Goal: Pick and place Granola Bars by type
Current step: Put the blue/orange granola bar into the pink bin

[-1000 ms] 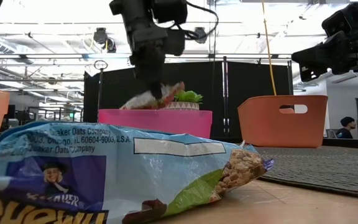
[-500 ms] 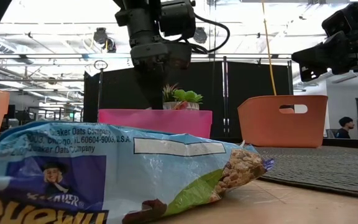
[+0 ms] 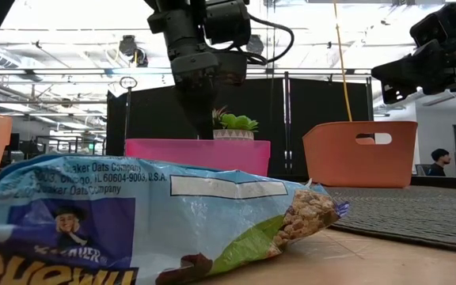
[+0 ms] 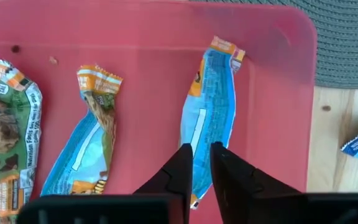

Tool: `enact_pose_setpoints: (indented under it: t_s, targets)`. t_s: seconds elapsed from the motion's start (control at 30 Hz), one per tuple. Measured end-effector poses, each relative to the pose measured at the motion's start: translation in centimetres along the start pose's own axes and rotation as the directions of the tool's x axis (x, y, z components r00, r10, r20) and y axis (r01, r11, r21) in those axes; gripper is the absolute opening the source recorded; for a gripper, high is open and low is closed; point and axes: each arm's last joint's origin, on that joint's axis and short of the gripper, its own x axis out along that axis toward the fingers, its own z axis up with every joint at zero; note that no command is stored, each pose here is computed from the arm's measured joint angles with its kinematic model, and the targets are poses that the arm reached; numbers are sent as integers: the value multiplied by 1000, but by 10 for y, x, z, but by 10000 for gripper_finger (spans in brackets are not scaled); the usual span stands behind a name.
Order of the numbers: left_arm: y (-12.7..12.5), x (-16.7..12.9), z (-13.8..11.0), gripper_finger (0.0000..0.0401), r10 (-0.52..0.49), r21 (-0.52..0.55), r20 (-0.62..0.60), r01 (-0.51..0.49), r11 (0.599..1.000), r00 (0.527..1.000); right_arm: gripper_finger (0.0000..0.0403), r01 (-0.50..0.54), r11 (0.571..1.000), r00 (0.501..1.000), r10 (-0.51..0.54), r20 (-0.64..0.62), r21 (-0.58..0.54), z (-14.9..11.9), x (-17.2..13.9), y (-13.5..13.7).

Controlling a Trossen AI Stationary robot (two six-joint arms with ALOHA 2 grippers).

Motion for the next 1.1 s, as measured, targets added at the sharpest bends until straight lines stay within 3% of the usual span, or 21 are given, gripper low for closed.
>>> enact_pose_setpoints:
  t_s: [0.2, 0.4, 0.57, 0.77, 0.9, 1.1]
  targets:
    - [1, -6, -9, 71, 17, 26, -77, -15, 1000, 997, 0, 0, 1000, 1000, 0, 0, 0, 0, 0, 0]
    - [4, -28, -32, 71, 148, 26, -264, -147, 989, 953, 0, 0, 1000, 1000, 0, 0, 0, 0, 0, 0]
    - [5, -49, -46, 72, 280, -22, -335, -304, 952, 900, 0, 0, 1000, 1000, 0, -5, 0, 0, 0, 0]
    - [9, -58, -65, 72, 404, -44, -308, -437, 898, 861, 0, 0, 1000, 1000, 0, -10, 1, -1, 1, 0]
    - [12, -56, -86, 72, 364, -42, -271, -389, 920, 891, 0, 0, 1000, 1000, 0, -10, 1, -1, 1, 0]
    - [25, -54, -104, 72, 109, -140, -216, -142, 980, 970, 0, 0, 1000, 1000, 0, -8, 1, -1, 1, 0]
